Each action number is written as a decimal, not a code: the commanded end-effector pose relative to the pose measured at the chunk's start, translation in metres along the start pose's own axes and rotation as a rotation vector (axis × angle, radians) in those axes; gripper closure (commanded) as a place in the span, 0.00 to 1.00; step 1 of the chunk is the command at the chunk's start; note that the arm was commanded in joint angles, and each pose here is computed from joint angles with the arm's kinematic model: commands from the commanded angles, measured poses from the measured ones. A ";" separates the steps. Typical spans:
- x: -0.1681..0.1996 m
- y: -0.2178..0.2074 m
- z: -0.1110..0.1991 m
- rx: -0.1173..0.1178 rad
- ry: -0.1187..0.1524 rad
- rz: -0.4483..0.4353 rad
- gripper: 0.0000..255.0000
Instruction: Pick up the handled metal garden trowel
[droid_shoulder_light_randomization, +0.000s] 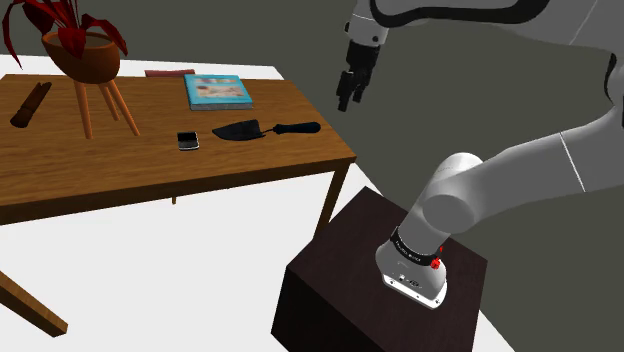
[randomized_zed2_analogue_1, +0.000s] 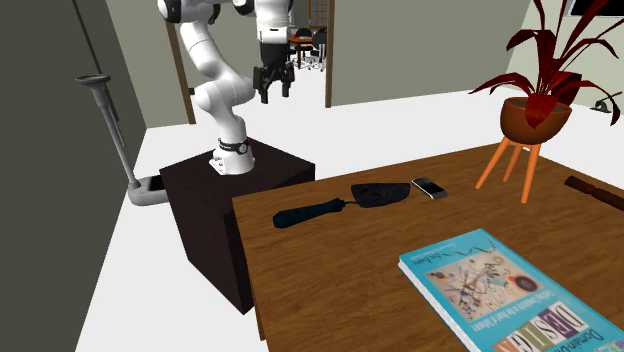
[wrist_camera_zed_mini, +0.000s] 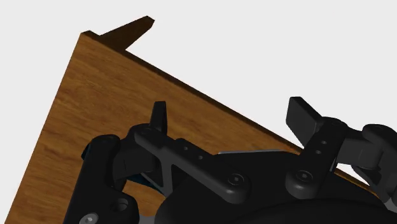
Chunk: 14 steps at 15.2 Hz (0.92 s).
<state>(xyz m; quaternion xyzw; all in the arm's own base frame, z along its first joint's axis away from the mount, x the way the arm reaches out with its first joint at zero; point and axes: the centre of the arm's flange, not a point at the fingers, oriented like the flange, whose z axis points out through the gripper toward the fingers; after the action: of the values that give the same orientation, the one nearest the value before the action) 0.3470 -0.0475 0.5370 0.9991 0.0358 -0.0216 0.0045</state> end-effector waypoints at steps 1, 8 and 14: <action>0.018 0.013 0.016 0.013 0.009 -0.049 0.00; 0.086 0.054 0.064 0.063 0.036 -0.211 0.00; 0.150 0.078 0.106 0.106 0.060 -0.350 0.00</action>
<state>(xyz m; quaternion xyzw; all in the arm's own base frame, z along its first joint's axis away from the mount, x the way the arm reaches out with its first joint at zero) 0.4874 -0.1126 0.4350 0.9796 0.1948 0.0035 -0.0492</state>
